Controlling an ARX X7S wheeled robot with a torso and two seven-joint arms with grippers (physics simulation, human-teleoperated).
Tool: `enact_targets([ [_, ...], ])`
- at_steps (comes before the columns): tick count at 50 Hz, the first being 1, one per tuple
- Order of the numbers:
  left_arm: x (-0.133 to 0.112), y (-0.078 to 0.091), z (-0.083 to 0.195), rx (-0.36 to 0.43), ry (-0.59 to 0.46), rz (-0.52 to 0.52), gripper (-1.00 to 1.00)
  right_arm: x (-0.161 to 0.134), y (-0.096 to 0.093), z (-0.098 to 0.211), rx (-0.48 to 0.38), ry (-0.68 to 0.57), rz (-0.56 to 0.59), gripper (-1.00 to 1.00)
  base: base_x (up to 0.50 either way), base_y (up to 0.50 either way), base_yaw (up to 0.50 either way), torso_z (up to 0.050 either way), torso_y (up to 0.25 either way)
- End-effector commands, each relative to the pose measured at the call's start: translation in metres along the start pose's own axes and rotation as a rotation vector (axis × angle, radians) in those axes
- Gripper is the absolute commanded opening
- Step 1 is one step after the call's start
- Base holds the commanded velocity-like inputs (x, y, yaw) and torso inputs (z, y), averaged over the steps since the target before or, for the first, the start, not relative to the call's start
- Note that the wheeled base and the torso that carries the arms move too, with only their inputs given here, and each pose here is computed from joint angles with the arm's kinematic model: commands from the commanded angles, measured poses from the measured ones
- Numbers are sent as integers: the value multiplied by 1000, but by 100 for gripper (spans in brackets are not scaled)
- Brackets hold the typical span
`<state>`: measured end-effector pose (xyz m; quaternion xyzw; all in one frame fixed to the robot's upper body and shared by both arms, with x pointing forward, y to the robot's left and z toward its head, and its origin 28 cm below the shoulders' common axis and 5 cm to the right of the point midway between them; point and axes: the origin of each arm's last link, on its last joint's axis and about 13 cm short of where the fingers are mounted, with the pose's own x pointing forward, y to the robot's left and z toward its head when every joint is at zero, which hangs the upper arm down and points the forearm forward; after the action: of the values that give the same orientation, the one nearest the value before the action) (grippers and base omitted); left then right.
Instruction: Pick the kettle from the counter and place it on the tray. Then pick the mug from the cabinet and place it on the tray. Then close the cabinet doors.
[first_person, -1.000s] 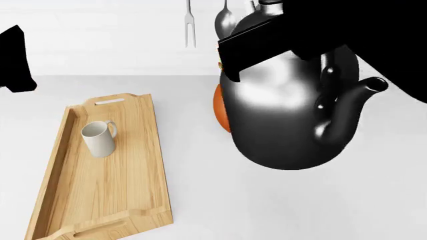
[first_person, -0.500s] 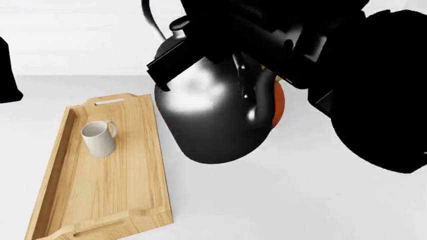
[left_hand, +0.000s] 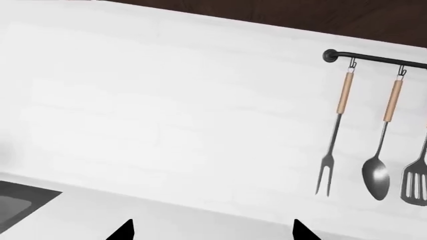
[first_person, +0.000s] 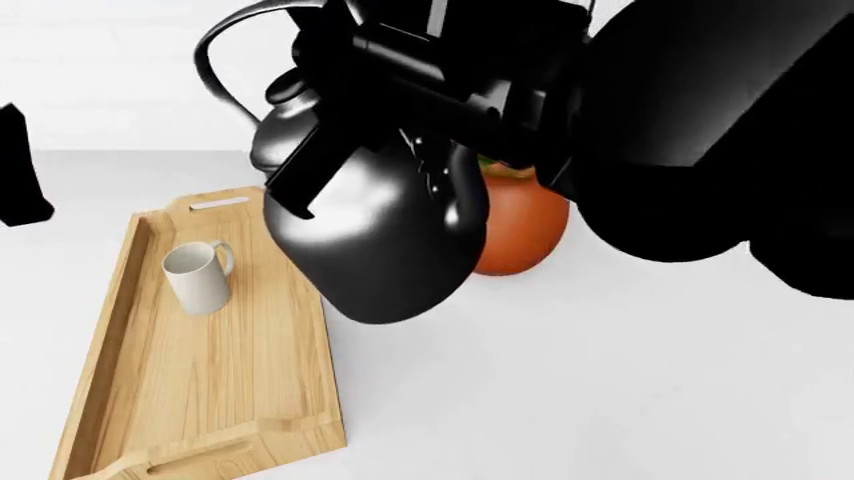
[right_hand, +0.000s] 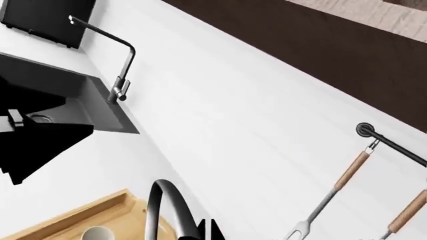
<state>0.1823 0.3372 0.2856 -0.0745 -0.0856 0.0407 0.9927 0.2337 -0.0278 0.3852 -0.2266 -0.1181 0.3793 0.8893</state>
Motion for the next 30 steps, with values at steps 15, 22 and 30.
enact_targets([
  [15,0,6,-8,-10,13,20,100,22,-5,11,24,-195,132,-100,0,0,0,0,1],
  [22,-1,9,-8,-16,10,34,100,31,-7,9,96,-252,136,-100,0,0,0,1,0],
  [30,-9,20,0,-30,-29,83,100,41,-8,-3,170,-291,136,-100,0,0,0,0,0],
])
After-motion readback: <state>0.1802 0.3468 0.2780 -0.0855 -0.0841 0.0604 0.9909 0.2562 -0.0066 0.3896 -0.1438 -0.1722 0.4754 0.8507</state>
